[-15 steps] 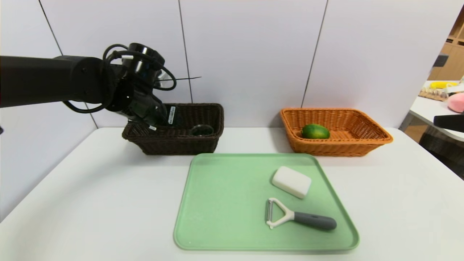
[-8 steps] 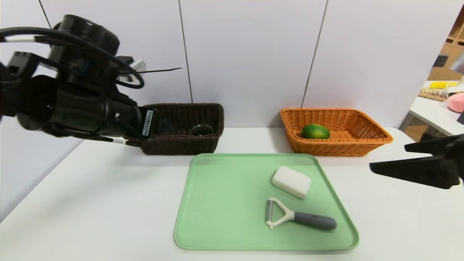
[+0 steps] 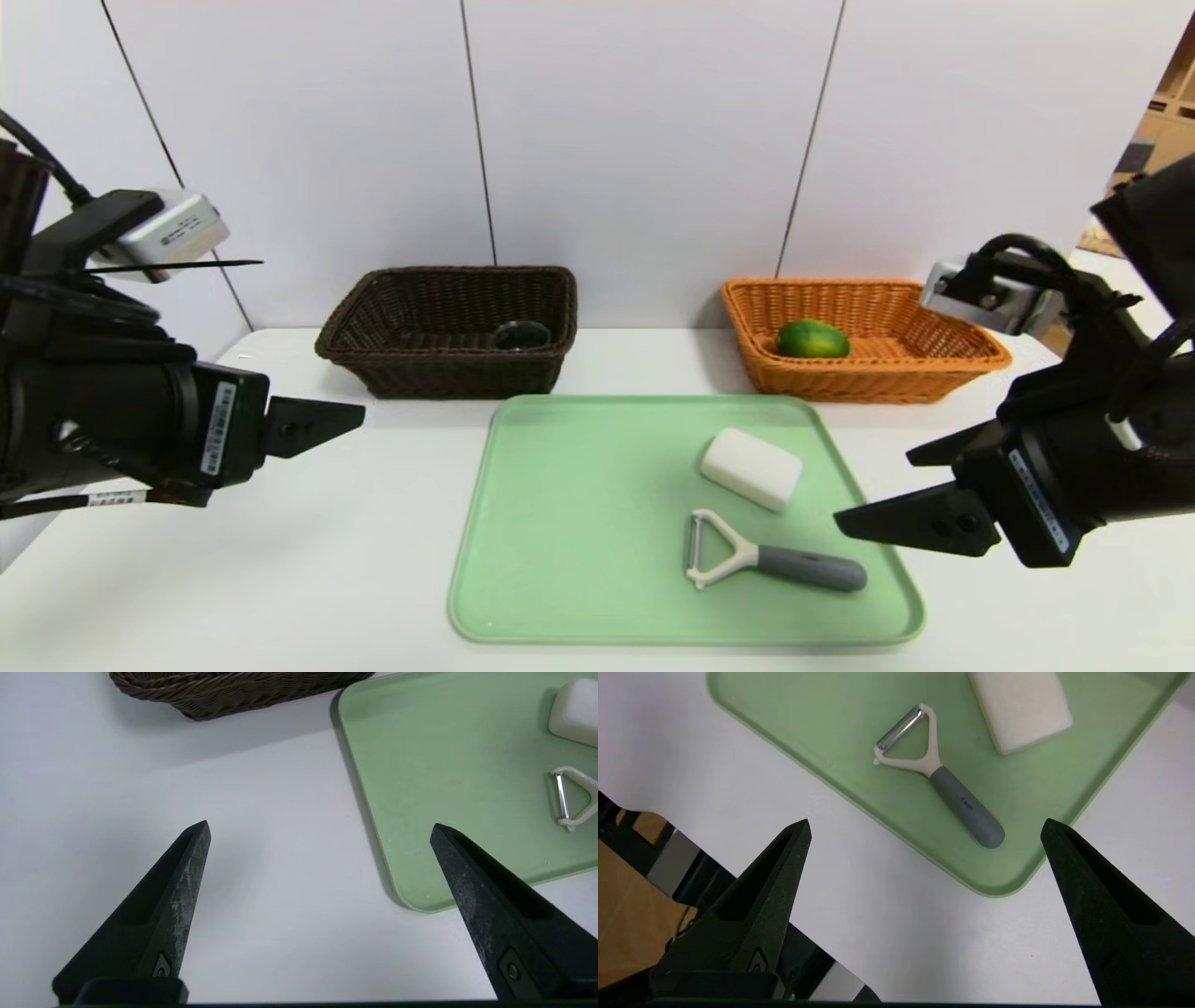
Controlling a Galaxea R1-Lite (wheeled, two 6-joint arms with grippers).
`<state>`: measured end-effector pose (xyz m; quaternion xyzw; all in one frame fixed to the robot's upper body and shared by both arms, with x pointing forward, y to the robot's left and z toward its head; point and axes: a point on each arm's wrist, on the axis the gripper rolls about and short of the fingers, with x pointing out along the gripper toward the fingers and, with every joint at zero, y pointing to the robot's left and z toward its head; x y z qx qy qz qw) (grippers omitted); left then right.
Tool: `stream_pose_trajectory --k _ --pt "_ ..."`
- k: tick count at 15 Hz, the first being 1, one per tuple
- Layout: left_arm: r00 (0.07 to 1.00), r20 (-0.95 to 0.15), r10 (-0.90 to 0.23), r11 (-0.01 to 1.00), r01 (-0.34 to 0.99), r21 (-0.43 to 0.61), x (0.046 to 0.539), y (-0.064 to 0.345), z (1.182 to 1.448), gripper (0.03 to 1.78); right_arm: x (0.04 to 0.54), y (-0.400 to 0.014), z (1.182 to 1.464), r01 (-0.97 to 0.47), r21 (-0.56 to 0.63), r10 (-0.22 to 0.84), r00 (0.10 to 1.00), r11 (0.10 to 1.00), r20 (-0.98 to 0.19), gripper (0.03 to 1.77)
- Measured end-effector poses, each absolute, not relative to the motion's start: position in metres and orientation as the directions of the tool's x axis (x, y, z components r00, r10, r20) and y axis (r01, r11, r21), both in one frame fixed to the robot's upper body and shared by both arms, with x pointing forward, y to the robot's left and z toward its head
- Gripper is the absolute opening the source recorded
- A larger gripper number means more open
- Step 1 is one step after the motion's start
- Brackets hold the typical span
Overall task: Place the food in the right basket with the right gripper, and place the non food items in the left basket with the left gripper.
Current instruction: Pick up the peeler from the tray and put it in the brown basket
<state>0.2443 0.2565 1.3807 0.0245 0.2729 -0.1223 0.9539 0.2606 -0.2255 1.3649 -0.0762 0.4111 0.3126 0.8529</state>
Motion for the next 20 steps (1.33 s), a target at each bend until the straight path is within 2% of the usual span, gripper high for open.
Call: stream_pose_trajectory --k 4,9,16,20 --pt "0.822 -0.526 -0.220 0.969 0.246 -0.022 0.228 0.265 1.374 1.67 0.268 -0.213 1.336 -0.631 0.097 0.460 0.442 0.769 -0.770 1.70" --pt "0.824 -0.520 -0.224 0.970 0.242 -0.034 0.222 0.268 1.372 1.69 0.279 -0.206 1.293 -0.620 0.012 0.386 0.473 0.784 -0.792 1.70" --pt "0.824 -0.521 -0.224 0.970 0.242 -0.035 0.221 0.269 1.372 1.69 0.292 -0.198 1.268 -0.591 -0.029 0.288 0.436 0.806 -0.853 1.70" --pt "0.824 -0.520 -0.224 0.970 0.242 -0.035 0.221 0.269 1.372 1.69 0.297 -0.195 1.259 -0.591 -0.025 0.273 0.410 0.806 -0.870 1.70"
